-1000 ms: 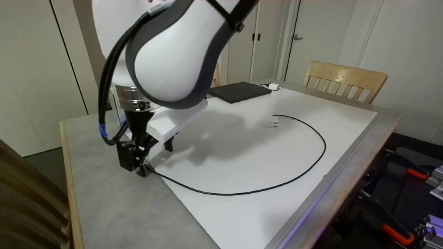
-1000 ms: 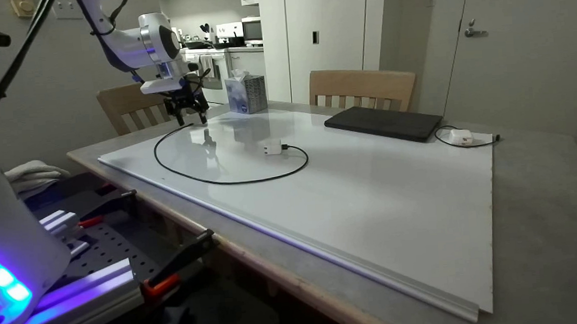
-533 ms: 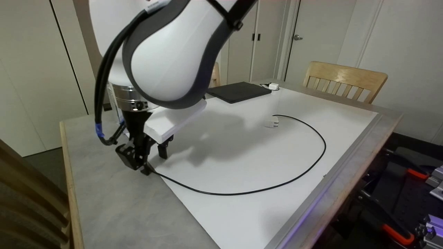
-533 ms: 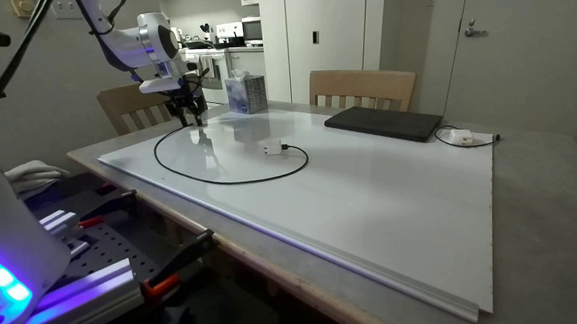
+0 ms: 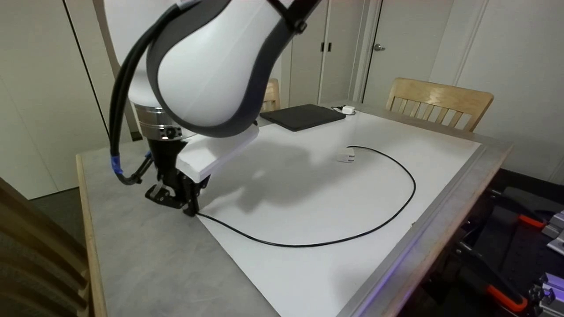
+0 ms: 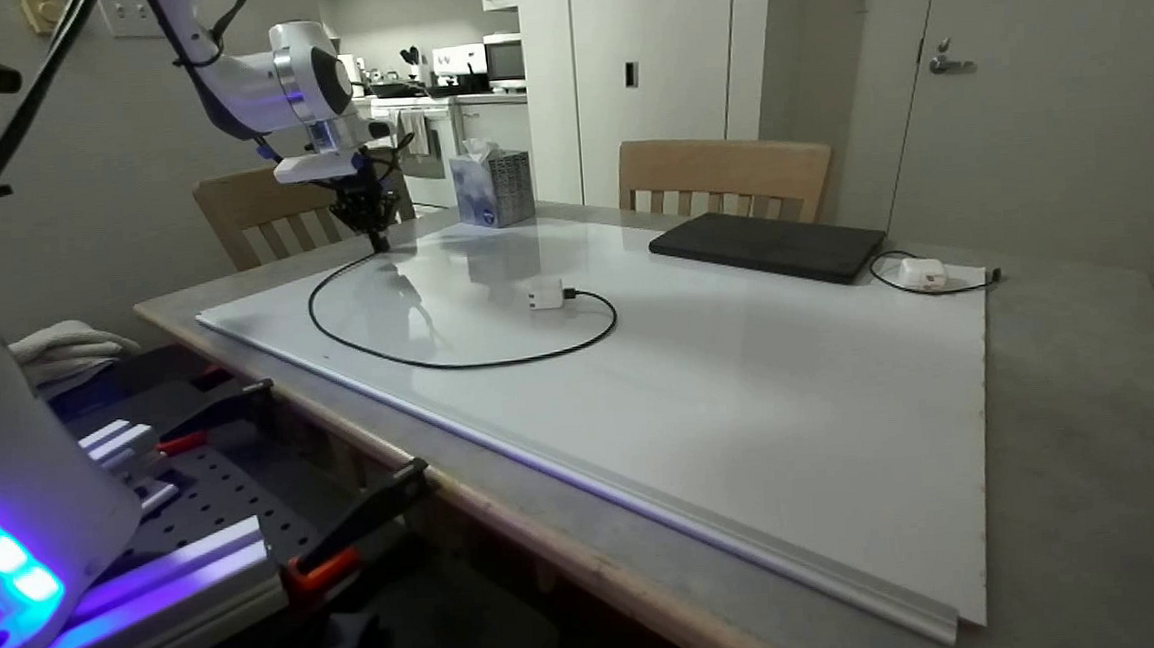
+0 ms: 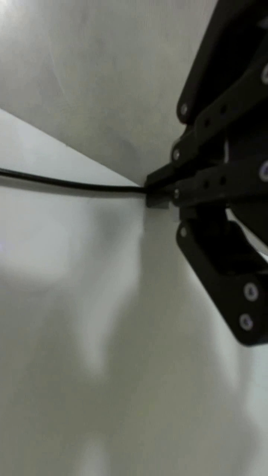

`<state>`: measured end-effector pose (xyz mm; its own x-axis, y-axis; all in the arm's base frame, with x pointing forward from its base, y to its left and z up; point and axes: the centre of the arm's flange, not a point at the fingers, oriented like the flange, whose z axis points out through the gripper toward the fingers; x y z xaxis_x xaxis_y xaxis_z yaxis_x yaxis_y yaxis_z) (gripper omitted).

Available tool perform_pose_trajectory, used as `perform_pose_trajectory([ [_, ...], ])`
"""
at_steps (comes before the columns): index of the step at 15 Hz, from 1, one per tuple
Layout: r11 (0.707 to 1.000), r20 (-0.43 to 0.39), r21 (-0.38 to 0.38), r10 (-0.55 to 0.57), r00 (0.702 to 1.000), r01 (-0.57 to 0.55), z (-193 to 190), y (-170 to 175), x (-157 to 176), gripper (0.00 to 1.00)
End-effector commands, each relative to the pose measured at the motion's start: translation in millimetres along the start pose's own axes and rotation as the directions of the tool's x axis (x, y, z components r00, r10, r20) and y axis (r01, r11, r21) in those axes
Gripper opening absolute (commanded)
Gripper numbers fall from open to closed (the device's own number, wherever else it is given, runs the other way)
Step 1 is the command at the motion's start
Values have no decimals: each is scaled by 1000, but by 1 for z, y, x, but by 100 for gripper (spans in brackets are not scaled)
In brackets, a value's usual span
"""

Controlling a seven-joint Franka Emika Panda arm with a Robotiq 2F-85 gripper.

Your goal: Wind the black charging cable

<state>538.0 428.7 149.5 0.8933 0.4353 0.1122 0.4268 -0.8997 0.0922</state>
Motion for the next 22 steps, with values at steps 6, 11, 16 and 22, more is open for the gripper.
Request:
perform_pose_trajectory([
  [6,1000,2,10,-8,1000,8,5,1,0,1],
  [11,1000,-9,0,-19,1000,19,-7,1,-4,1],
  [16,997,-20,29,-66,998,67,-16,-1,-5,1],
  [22,1000,-61,-2,-29,998,29,-21,9,-10,1],
])
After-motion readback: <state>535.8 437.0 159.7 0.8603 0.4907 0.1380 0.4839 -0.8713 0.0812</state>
